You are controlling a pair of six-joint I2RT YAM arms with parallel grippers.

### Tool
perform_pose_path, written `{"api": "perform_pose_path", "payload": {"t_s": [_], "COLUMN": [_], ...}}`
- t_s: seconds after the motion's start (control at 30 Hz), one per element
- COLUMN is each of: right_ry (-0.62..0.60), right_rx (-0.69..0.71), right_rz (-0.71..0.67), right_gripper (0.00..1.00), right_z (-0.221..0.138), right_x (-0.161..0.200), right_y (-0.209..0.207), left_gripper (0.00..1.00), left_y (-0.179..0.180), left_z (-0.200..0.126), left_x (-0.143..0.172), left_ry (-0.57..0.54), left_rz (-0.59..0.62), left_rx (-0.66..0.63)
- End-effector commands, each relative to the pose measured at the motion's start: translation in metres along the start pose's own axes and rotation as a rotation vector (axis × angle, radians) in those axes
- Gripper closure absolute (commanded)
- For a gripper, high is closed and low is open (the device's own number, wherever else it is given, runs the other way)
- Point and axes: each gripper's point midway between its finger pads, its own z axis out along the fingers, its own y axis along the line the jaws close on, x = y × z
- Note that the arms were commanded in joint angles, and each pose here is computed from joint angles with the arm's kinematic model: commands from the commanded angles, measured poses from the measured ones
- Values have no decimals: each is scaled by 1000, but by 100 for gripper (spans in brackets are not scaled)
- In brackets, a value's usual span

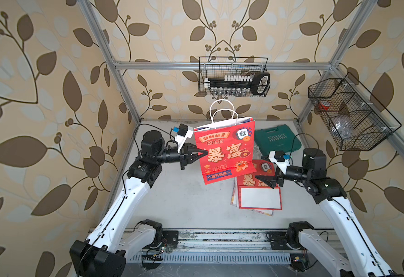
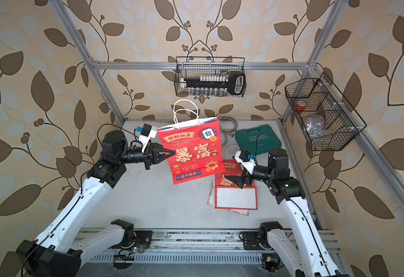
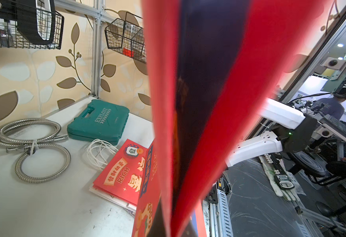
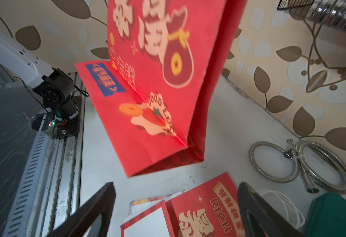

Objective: Put away the paper bag
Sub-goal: Press the paper bag.

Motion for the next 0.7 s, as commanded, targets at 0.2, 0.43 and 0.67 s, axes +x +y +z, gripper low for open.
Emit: {"api": "perform_pose_path", "payload": {"t_s": [0.2, 0.43, 0.67], "right_ry": [-130, -257, -286], "right_rx": [-264, -341, -502], "right_rz": [-26, -76, -84], "right_gripper": [2, 1, 26], "right_z": [23, 23, 26], "right_x": [-40, -84, -103], "right_y": [18, 20, 41], "left_gripper": [100, 100, 100], "left_y": [-34, -35, -29], "left_z": [-5, 0, 5], "left_x": [-28, -20, -19], "left_ry": [-48, -25, -21], "left_rz": [33, -10, -31], "left_rx": [137, 187, 179]}}
